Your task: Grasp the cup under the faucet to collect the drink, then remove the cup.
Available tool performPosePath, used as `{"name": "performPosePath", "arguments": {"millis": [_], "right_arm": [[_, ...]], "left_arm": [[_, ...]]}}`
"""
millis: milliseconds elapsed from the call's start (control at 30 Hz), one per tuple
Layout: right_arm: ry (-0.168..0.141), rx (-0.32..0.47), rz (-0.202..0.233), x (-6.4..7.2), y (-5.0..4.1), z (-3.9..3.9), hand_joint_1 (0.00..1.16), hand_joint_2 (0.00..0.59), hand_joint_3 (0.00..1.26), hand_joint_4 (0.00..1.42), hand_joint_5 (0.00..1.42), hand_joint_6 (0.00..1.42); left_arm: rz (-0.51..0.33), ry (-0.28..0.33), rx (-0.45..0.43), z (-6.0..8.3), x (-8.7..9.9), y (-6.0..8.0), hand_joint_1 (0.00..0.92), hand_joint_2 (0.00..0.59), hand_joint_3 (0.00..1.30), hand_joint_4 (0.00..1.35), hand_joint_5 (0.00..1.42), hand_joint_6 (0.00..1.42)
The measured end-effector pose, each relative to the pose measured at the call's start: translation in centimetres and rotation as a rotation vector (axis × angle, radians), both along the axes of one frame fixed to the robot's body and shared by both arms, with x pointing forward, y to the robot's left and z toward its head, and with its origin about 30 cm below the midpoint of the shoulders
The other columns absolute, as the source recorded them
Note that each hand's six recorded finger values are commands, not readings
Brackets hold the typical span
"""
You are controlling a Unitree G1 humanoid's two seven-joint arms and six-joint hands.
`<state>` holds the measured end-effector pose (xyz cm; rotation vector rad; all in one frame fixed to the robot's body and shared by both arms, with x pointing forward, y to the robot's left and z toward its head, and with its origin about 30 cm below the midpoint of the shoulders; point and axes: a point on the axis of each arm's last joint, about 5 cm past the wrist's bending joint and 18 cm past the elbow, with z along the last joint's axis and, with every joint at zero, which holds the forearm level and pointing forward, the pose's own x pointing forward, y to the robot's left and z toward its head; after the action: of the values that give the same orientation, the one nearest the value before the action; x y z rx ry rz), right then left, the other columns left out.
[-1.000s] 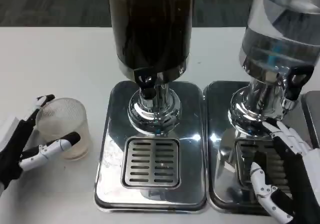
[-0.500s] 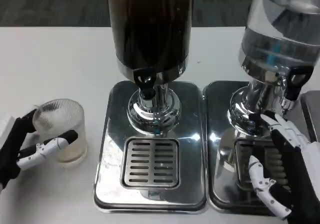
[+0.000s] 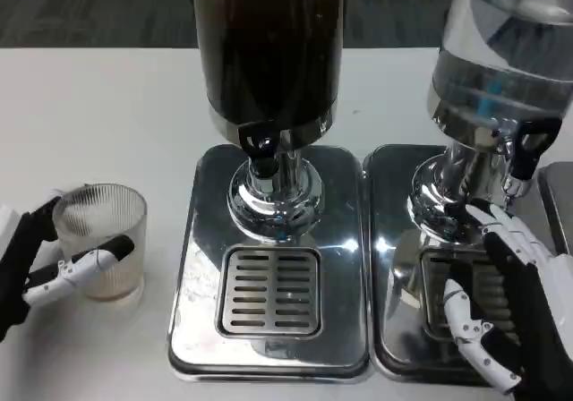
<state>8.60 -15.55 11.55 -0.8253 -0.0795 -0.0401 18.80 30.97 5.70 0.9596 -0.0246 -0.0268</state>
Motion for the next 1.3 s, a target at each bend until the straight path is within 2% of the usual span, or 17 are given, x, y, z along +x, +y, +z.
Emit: {"name": "performPosePath", "arguments": {"millis": [367, 600, 867, 1300], "right_arm": [[0.008, 0.009, -0.002, -0.15, -0.03, -0.06, 0.43, 0.586, 0.20, 0.10, 0.07, 0.08], [0.007, 0.015, -0.001, -0.11, -0.03, -0.04, 0.43, 0.586, 0.20, 0.09, 0.07, 0.08], [0.003, 0.016, 0.000, -0.03, -0.01, 0.00, 0.43, 0.586, 0.19, 0.09, 0.07, 0.07], [0.001, 0.018, 0.002, -0.01, 0.05, 0.00, 0.43, 0.586, 0.19, 0.09, 0.07, 0.06]], "left_arm": [[-0.014, -0.034, -0.009, 0.12, -0.13, -0.14, 0.111, 0.197, 0.29, 0.29, 0.47, 0.47], [-0.019, -0.039, -0.015, 0.06, -0.42, -0.13, 0.120, 0.203, 0.29, 0.30, 0.50, 0.53], [-0.039, -0.098, -0.033, 0.65, -0.18, -0.28, 0.120, 0.203, 0.30, 0.31, 0.51, 0.54], [-0.060, -0.138, -0.073, 0.83, 0.12, -0.93, 0.121, 0.204, 0.32, 0.35, 0.55, 0.59]]}}
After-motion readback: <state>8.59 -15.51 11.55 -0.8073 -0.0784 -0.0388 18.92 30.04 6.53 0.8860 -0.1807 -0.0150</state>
